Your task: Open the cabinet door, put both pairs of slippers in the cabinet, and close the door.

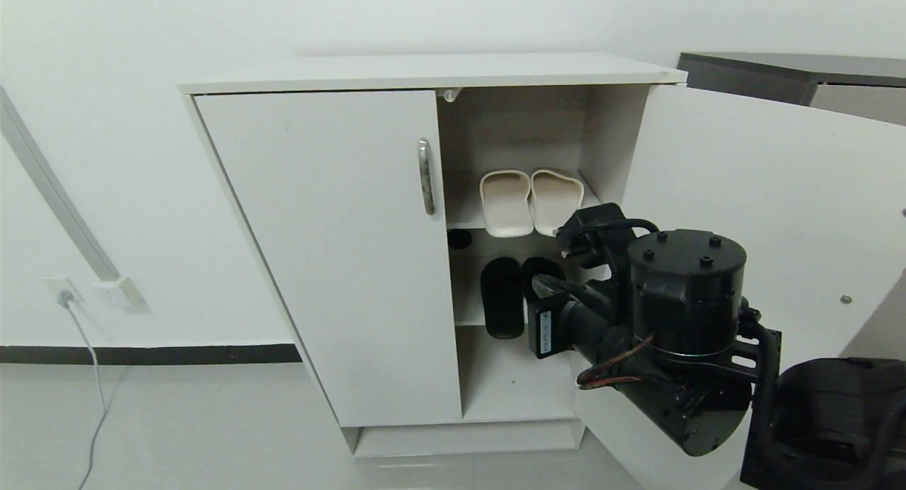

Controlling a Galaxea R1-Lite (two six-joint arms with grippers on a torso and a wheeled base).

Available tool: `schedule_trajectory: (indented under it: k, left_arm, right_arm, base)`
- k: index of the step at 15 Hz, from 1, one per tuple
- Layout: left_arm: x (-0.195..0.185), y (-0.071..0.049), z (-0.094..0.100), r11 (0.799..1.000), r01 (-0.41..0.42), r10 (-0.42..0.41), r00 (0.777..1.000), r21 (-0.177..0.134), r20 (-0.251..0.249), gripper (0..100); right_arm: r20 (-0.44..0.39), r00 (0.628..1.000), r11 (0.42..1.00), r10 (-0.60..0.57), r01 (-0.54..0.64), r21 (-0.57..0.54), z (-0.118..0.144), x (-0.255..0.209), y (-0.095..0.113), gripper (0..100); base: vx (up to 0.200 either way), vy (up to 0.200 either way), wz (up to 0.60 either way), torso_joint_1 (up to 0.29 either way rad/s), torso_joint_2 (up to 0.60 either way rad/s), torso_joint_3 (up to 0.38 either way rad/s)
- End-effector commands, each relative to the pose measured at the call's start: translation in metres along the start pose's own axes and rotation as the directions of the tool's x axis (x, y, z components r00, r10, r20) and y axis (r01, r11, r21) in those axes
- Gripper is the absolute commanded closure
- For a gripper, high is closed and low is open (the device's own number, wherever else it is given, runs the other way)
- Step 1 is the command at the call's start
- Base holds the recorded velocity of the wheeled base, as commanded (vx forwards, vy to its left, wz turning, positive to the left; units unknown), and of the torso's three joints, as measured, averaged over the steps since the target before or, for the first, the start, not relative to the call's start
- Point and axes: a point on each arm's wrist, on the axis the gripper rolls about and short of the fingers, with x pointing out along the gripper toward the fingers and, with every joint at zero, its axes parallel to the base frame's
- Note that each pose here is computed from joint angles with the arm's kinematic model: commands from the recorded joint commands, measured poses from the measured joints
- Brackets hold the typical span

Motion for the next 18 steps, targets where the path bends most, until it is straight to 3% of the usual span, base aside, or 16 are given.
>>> schedule_trajectory:
  k: [1,9,18]
  left_arm:
    - [0.0,0.0,0.0,1.0,-0.001,0.001,1.0,0.0,-0.002,100]
    - [0.0,0.0,0.0,1.0,-0.001,0.001,1.0,0.0,-0.002,100]
    - [0.0,0.0,0.0,1.0,-0.001,0.001,1.0,0.0,-0.002,100]
  right_arm:
    - [-0.003,1.0,1.0,-0.001,0.001,-0.002,-0.001,0.001,0.0,100]
    - [-0.029,1.0,1.0,-0.011,0.011,-0.017,-0.01,0.005,-0.001,100]
    - [-0.035,0.999,0.999,-0.039,0.038,-0.035,-0.018,0.015,-0.01,100]
  base:
    - [-0.2,0.0,0.0,-0.002,0.0,0.002]
    - [-0.2,0.0,0.0,0.002,0.0,0.003]
    - [0.0,0.0,0.0,0.0,0.0,0.0]
